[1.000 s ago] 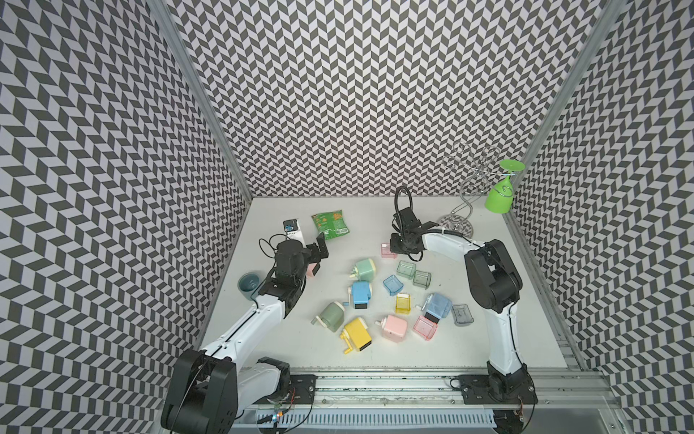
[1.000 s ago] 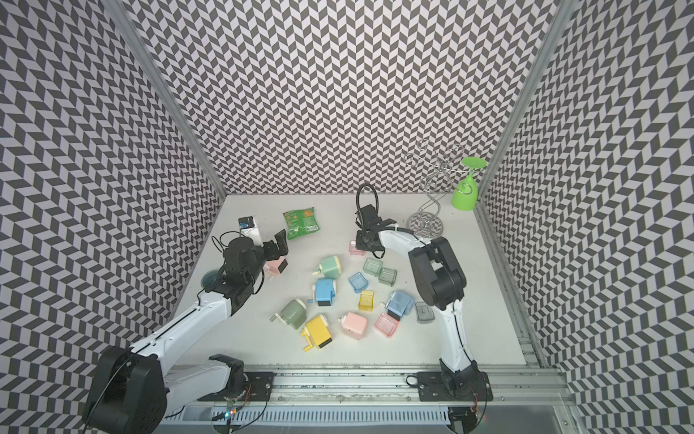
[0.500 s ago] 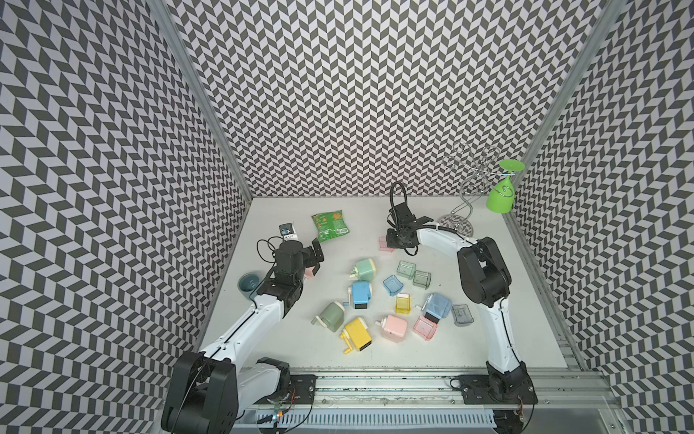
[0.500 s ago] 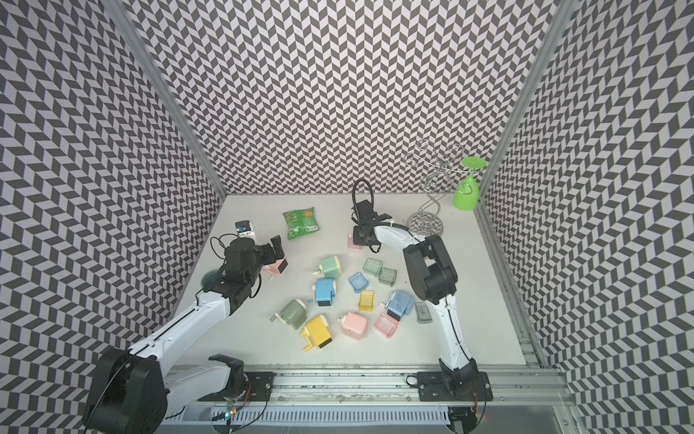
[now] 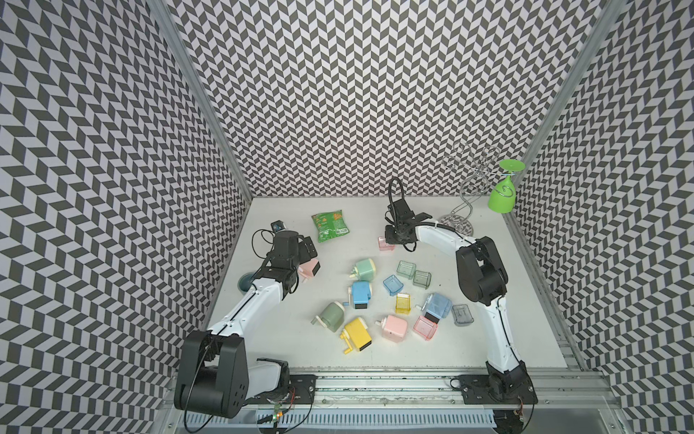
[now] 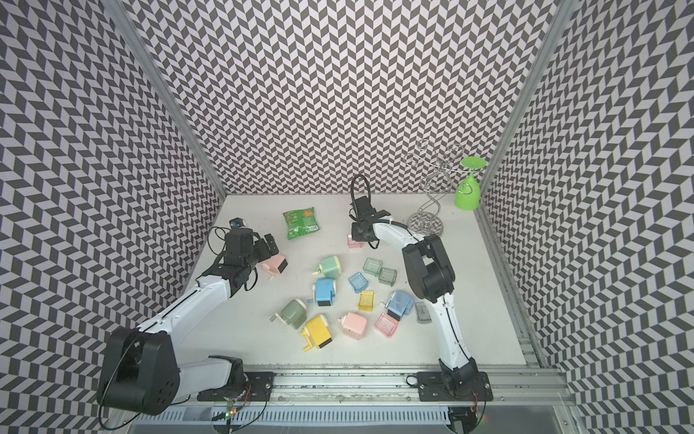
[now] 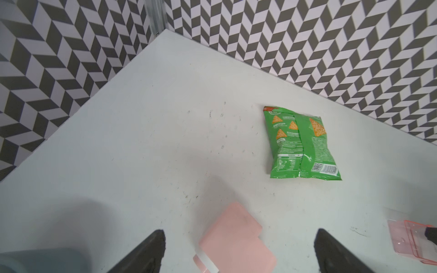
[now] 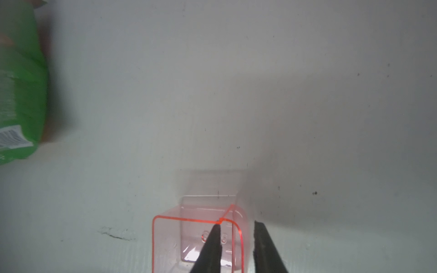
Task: Put the tray back into the pencil sharpener
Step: Adjust the container at the center of the board, then pick up the pencil sharpener from the center of the board.
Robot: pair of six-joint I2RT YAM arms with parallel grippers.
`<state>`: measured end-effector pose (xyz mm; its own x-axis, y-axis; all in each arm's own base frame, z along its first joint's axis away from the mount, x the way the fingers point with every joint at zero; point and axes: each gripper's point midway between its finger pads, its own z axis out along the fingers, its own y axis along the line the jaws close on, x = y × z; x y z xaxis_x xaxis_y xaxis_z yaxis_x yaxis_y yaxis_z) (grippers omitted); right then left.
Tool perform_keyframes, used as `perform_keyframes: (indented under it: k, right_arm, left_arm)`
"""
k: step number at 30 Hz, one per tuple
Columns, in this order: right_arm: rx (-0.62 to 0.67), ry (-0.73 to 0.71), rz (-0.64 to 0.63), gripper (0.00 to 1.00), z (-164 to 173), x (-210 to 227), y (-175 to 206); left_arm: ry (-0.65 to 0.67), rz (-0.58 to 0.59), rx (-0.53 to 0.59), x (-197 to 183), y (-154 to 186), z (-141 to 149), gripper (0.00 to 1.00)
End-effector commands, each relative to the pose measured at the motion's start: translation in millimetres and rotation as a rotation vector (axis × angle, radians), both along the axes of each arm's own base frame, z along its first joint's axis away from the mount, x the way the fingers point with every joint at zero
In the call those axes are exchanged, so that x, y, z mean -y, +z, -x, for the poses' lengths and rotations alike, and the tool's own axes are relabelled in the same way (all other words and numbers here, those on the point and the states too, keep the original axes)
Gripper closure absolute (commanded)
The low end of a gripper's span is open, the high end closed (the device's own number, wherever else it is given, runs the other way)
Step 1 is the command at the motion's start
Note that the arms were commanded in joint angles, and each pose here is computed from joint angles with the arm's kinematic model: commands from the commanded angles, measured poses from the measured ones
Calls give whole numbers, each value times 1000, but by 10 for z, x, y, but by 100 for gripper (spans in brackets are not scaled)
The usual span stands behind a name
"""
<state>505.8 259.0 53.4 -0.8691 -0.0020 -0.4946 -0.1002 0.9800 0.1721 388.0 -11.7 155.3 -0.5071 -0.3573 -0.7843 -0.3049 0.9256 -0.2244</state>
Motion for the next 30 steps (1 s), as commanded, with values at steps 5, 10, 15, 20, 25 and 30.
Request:
perform_keyframes:
  k: [5, 10, 15, 20, 25, 30]
  right_arm:
    - [142, 155, -54, 54, 47, -157, 722]
    - [327, 442, -149, 44, 374, -556, 1220]
    - [408, 651, -197, 44, 762, -1057, 1332]
    - [538, 883, -159, 41, 1214, -1625, 1338]
    - [577, 991, -168, 39, 1507, -2039, 1190]
    - [567, 1057, -160, 31, 1682, -2354, 970]
  left_arm:
    - [17, 130, -113, 54, -185, -69, 0]
    - [56, 218, -152, 35, -301, -56, 0]
    - [170, 228, -139, -138, -256, 68, 0]
    - [284, 242, -98, -375, -205, 317, 0]
    - [357, 228, -48, -520, -90, 557, 0]
    - [364, 242, -29, -496, -122, 713, 0]
